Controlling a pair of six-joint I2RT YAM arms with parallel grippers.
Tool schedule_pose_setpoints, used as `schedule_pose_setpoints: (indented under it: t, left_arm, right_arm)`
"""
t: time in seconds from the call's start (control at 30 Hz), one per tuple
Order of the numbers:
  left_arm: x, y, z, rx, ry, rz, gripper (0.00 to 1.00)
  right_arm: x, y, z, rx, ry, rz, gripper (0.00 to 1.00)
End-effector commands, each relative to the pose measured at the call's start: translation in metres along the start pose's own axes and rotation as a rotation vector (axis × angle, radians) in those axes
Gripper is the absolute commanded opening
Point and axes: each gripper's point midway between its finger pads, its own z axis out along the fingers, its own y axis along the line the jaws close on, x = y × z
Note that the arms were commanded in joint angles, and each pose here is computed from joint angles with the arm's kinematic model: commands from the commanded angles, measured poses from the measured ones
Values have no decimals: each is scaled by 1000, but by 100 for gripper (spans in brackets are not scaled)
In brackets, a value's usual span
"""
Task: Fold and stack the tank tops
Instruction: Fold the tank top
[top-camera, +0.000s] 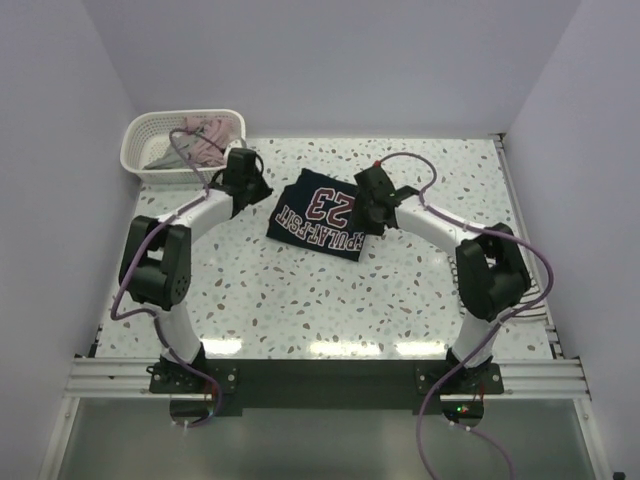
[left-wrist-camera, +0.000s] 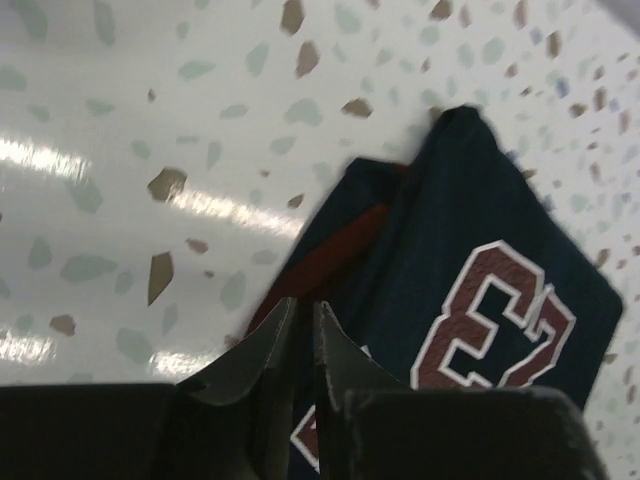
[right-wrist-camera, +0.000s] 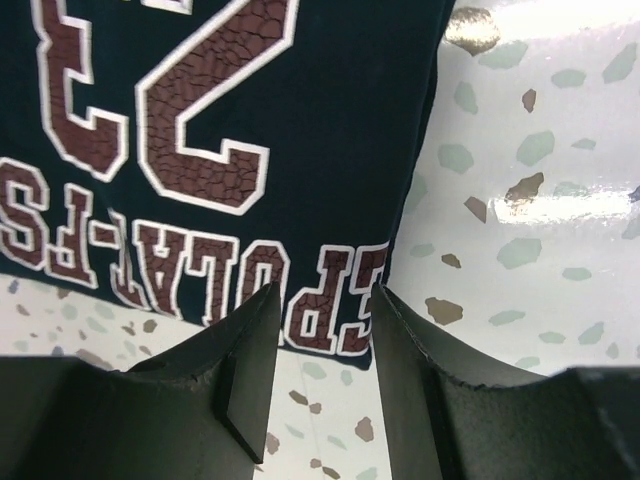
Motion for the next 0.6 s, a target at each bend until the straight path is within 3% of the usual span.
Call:
schedule_pose_setpoints:
  t: [0.0,0.3,0.43,0.5,0.57]
  left_arm:
    - [45,40,10,-101,97,29,15]
    - [111,24,-20,-22,161,76,10]
    - [164,16,-49,17,217,56,6]
    - [180,0,-65,80,222,39,6]
    - [220,-26,-88,165,268,65,8]
  right_arm:
    - [-4,1,13,11,-27,45,45]
    - [19,-27,25,113,22,3,45]
    - [12,-39,32,163,30,-24,46]
    - [-1,-44,32,193,15,-29,47]
    - [-21,-55,33,238,-9,-29,48]
